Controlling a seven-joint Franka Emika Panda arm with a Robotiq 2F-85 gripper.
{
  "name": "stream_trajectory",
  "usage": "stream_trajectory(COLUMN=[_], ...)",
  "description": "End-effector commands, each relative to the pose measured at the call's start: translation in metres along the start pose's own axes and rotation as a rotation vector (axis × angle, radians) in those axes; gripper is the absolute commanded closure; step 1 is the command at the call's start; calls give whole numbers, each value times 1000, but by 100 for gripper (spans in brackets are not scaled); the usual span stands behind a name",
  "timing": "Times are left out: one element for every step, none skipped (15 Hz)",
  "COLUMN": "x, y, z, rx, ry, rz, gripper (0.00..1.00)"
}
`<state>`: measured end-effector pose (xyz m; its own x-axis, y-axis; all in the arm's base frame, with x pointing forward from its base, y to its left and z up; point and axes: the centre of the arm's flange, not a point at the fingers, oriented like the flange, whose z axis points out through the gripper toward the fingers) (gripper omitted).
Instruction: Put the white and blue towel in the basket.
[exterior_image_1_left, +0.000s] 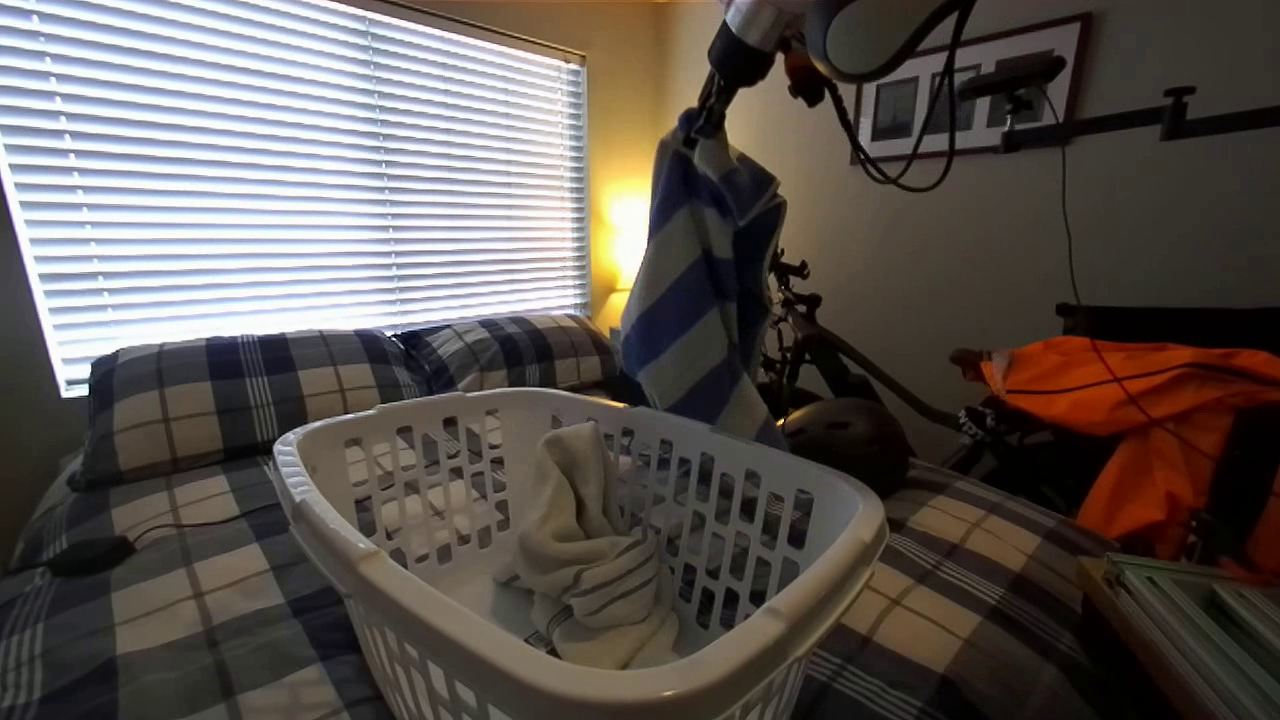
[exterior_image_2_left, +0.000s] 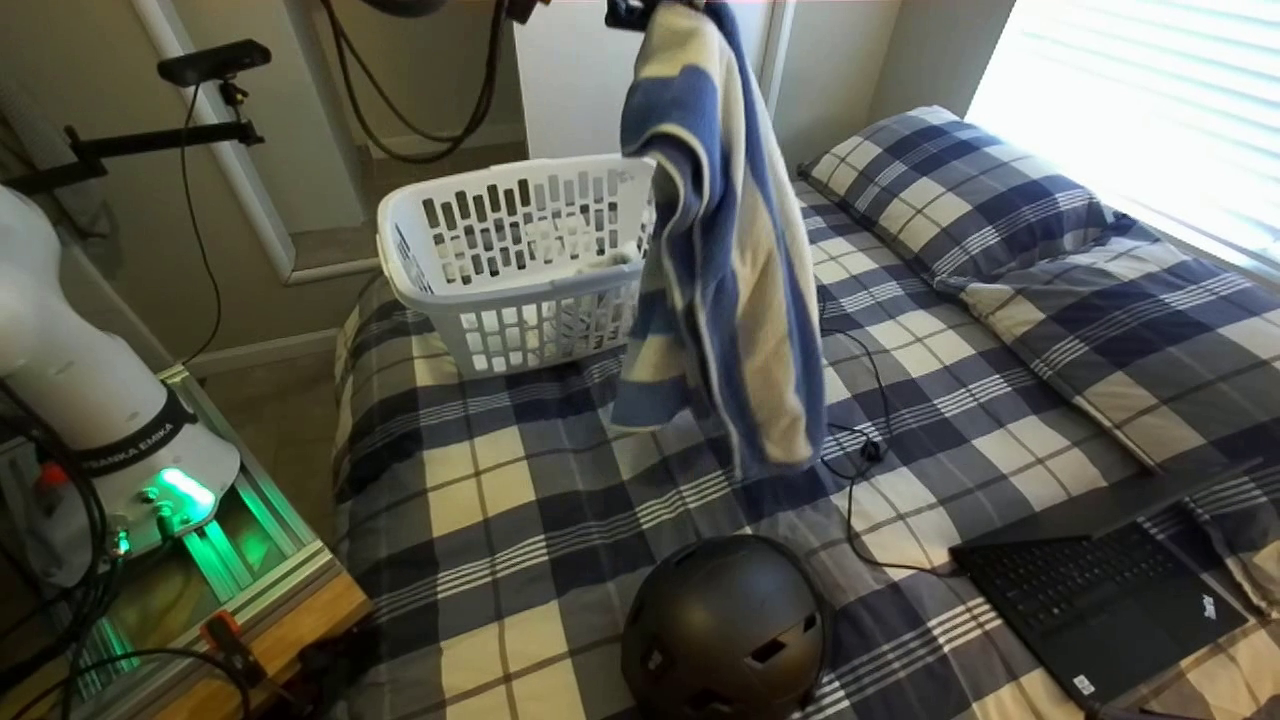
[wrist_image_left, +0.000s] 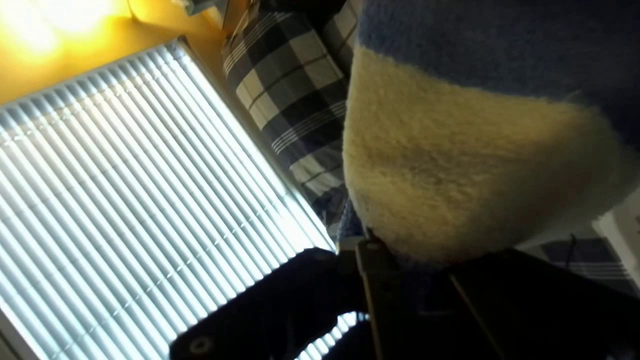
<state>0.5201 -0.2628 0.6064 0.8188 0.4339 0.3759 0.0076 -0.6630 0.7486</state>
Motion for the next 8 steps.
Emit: stream_trajectory(x=[61, 75, 88, 99, 110, 119, 126, 133], y=[25, 25, 22, 18, 11, 5, -2, -9], z=[-28, -40, -54, -66, -78, -93, -106, -116], rx=[-85, -99, -111, -119, -125, -127, -124, -120], ry=[176, 224, 273, 322, 369, 418, 470, 518], rz=[2, -2, -15, -24, -37, -48, -53, -63], gripper=[97, 97, 97, 97, 97, 97, 97, 97])
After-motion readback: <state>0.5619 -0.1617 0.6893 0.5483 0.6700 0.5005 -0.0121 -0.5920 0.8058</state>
